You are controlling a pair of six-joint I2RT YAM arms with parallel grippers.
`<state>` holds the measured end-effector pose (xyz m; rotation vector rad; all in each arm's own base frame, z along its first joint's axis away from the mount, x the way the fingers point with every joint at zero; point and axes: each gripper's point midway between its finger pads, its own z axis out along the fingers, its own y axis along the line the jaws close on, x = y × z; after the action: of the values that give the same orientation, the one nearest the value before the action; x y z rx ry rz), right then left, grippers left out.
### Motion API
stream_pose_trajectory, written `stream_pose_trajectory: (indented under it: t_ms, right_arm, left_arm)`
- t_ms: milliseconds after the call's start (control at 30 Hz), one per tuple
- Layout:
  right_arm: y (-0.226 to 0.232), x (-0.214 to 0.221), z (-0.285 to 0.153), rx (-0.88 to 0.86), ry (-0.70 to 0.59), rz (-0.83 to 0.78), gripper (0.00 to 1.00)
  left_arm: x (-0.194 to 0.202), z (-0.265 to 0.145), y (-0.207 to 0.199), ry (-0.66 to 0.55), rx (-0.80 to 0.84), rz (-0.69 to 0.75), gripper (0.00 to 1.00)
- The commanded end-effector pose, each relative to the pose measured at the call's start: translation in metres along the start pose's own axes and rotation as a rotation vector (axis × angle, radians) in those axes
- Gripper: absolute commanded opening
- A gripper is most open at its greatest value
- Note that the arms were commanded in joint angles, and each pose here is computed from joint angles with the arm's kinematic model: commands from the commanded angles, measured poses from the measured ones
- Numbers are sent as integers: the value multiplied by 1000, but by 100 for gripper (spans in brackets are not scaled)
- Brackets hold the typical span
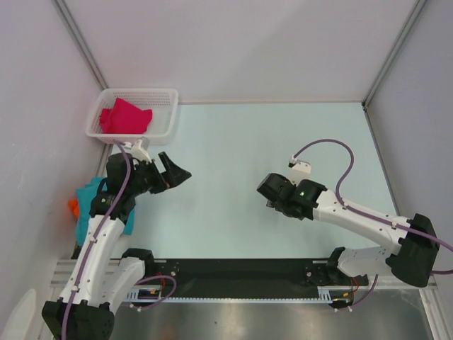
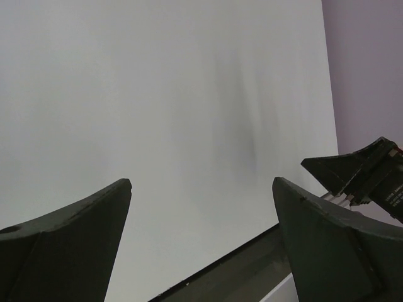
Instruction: Fold and stack the t-shirts
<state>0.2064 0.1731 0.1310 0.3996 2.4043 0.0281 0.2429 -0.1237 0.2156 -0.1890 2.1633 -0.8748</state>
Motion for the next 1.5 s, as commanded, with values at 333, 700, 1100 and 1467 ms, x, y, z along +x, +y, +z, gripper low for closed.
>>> stream_pose_trajectory:
  t_ms: [333, 700, 1100, 1467]
  right_arm:
    - [42, -8, -21, -227, 7, -5, 62]
    - [61, 11, -49, -377, 57, -33, 64]
    - [25, 3, -67, -359, 26, 9, 64]
    - [24, 19, -60, -370, 64, 25, 63]
  left_arm:
    - [-126, -6, 77, -154, -605, 254, 99]
    - [-153, 48, 131, 119, -1177, 594, 100]
    - [-152, 130, 131, 167, -984, 472, 100]
    - [-124, 139, 170, 208, -929, 308, 99]
